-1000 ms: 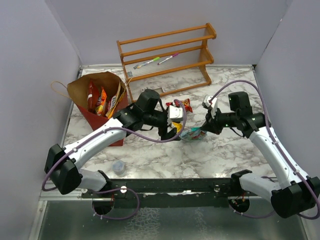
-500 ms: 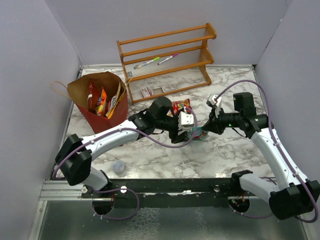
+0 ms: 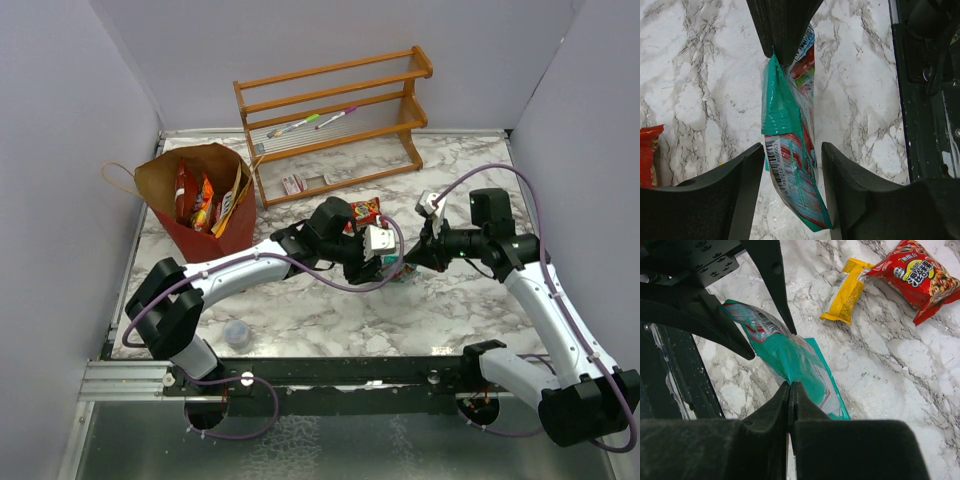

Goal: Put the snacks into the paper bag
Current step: Place the snack in the paper bag.

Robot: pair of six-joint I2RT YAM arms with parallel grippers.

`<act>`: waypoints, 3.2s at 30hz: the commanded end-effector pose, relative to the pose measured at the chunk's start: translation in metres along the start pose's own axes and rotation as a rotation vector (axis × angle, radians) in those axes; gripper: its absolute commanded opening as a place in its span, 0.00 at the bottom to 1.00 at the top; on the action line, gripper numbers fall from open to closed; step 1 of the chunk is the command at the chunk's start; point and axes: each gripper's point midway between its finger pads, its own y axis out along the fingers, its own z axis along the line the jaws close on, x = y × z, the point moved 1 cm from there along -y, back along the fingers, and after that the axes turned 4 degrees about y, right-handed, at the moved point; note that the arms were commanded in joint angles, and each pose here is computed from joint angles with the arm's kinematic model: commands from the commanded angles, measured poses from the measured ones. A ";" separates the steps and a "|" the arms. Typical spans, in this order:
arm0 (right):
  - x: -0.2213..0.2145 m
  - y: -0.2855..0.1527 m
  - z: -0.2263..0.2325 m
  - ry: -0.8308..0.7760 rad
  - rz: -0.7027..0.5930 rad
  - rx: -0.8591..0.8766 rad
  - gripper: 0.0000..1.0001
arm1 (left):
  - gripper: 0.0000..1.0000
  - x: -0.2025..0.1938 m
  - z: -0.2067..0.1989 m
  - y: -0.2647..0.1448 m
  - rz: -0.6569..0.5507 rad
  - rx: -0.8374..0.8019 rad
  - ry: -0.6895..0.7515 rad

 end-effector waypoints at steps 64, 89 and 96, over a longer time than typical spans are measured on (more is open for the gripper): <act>-0.011 0.015 -0.087 -0.004 -0.004 -0.364 0.93 | 0.00 0.134 0.092 -0.208 -0.161 0.638 0.126; -0.014 0.006 -0.084 -0.045 -0.060 -0.418 0.99 | 0.00 0.197 0.093 -0.367 -0.346 0.992 -0.019; -0.014 0.007 -0.078 -0.051 -0.063 -0.388 0.99 | 0.00 0.169 0.094 -0.413 -0.266 1.179 -0.032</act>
